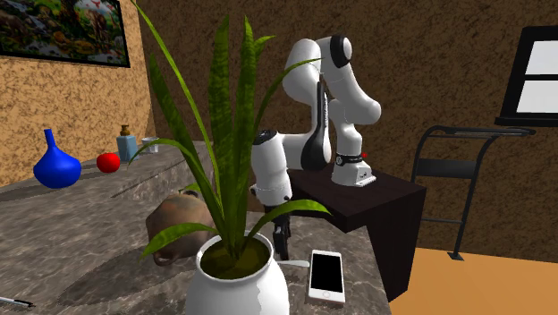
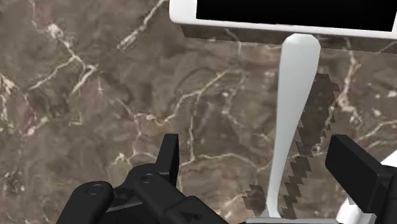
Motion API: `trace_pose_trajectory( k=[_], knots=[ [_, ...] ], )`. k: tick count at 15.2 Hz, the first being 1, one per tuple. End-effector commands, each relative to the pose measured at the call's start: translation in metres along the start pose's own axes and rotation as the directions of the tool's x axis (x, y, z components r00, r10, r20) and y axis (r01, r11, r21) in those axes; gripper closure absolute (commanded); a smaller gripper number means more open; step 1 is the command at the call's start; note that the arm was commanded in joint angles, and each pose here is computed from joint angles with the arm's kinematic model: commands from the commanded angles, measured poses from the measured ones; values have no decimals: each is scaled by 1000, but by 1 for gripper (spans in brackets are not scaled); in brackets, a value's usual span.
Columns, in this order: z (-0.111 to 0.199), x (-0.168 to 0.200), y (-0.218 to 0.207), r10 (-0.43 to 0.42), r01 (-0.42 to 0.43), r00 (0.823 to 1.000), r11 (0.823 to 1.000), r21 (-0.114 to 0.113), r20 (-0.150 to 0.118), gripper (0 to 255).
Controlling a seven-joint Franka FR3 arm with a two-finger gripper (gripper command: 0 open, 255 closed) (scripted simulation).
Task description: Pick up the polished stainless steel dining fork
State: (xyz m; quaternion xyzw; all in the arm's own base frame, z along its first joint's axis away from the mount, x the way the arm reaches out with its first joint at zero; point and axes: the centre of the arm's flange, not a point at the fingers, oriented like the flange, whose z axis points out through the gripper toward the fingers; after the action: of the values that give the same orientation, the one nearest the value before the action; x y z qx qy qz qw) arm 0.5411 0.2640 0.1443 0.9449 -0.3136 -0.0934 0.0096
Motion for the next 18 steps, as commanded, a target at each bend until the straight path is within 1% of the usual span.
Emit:
trace_pose_trajectory(
  k=[1,4,5,7,8,11,12,13,14,18],
  knots=[
    [16,14,-11,19,-15,999,995,103,-38,0],
    [24,15,-11,19,-15,999,995,103,-38,0],
    [21,14,-14,20,-16,999,995,103,-38,255],
    [17,21,-16,20,-16,999,995,102,-39,255],
    [23,21,-13,20,-16,999,995,102,-38,255],
    [24,27,-16,19,-15,999,995,101,-39,255],
    [27,31,-9,19,-15,999,995,101,-40,255],
    [25,28,-3,19,-15,999,995,100,-41,255],
    [24,15,-11,19,-15,999,995,103,-38,255],
    [3,11,-10,19,-15,999,995,103,-38,255]
  ],
)
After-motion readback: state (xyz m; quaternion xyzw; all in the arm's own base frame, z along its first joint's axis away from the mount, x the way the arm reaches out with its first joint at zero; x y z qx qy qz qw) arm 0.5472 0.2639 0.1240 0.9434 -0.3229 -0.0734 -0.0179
